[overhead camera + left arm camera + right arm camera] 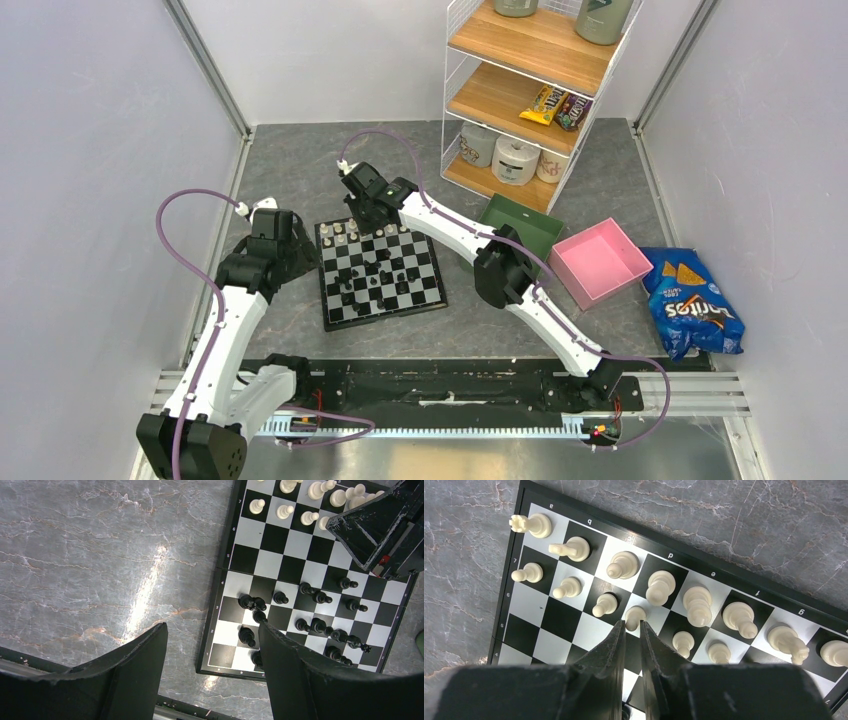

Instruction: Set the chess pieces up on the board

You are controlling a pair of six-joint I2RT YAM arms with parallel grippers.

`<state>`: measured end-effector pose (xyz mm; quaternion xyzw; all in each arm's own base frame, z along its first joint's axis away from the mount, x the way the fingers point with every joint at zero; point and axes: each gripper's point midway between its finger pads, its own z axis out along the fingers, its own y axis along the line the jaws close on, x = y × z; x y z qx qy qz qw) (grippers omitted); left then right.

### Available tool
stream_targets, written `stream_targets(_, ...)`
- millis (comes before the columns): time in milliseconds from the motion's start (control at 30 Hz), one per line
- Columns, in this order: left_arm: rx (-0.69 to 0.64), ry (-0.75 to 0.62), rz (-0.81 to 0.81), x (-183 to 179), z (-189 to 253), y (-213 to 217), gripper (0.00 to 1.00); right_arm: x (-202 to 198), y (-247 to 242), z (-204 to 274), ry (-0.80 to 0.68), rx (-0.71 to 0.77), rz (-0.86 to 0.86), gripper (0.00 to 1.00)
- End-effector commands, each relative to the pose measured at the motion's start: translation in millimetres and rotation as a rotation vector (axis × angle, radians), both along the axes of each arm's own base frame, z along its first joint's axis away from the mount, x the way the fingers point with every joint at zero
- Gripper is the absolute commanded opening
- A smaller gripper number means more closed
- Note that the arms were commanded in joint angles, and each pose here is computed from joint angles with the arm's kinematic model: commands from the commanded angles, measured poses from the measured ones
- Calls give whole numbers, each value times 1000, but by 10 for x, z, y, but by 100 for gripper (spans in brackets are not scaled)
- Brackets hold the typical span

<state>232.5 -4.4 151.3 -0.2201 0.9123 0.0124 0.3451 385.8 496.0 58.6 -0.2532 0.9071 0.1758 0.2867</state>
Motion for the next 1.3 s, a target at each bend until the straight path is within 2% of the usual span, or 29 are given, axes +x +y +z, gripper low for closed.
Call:
stream_targets(0,2,-33,-15,77,63,-1,74,5,14,287,-49,19,13,22)
stream_targets(1267,0,-25,-21,80,43,-12,74,-28,-101,317,-101,-67,55,19)
